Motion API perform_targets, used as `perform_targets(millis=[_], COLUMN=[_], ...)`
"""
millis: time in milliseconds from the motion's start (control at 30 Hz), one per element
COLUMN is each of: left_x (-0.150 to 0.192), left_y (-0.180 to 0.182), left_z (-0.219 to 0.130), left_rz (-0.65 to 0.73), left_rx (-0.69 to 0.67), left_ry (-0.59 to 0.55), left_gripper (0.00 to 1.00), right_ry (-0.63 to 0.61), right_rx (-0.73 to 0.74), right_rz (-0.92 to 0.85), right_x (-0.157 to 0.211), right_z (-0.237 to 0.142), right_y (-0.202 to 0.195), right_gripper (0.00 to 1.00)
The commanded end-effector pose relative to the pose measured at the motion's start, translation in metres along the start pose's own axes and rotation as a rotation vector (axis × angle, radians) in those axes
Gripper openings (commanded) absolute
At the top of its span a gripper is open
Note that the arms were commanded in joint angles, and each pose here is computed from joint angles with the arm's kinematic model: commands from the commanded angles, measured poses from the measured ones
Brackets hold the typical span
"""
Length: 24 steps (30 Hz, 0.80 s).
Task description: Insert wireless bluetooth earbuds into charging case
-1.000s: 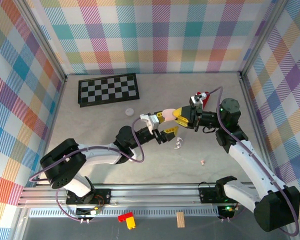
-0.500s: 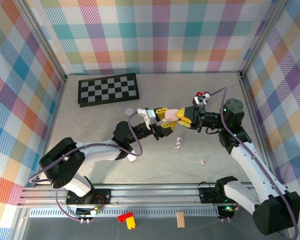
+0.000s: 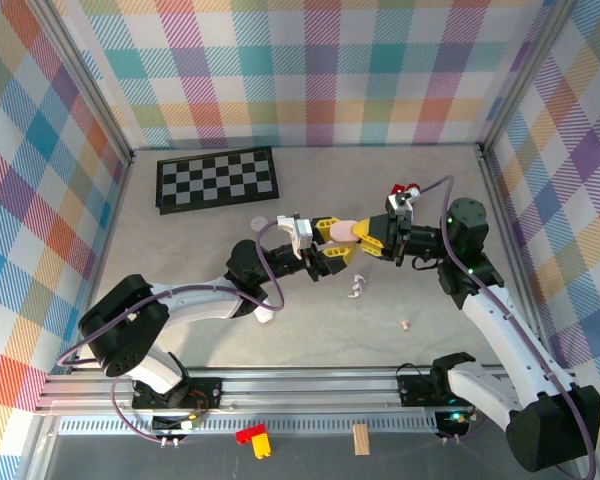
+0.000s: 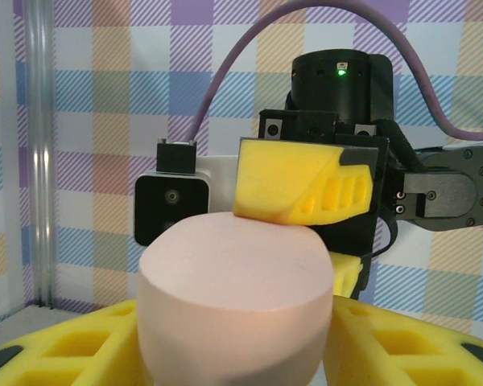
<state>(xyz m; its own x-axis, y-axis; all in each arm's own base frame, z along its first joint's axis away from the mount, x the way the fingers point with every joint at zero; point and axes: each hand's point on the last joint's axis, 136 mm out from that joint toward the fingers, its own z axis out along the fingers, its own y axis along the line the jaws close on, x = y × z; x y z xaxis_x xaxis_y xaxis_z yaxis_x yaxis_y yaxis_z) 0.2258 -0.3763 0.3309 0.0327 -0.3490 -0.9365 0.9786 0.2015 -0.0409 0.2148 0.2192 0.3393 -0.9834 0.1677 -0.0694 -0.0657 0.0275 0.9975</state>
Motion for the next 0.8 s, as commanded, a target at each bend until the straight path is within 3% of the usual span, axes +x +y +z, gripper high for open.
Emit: perform_targets(millis=[0,300,767], left_x=[-0.030,-0.025,-0.018], left_y=[-0.010,-0.011,-0.013], left_z=[0.005,0.007,0.008], left_rz=[0.021,0.010,0.023], left_rx=[0.065,0.084,0.106], left_ry=[-0.079,-0.066,-0.050], left_gripper=[0.50,0.43,0.43], right_ry=[0.013,0.009,0.011], right_rx=[-0.018,-0.016,-0.029], right_rz=[-0.057,-0.055,-0.026], right_x=[0.003,0.001,-0.001], right_z=[-0.002,-0.001,0.000], right_y=[0.011,0.008,0.011], right_gripper=[0.07,0.07,0.06])
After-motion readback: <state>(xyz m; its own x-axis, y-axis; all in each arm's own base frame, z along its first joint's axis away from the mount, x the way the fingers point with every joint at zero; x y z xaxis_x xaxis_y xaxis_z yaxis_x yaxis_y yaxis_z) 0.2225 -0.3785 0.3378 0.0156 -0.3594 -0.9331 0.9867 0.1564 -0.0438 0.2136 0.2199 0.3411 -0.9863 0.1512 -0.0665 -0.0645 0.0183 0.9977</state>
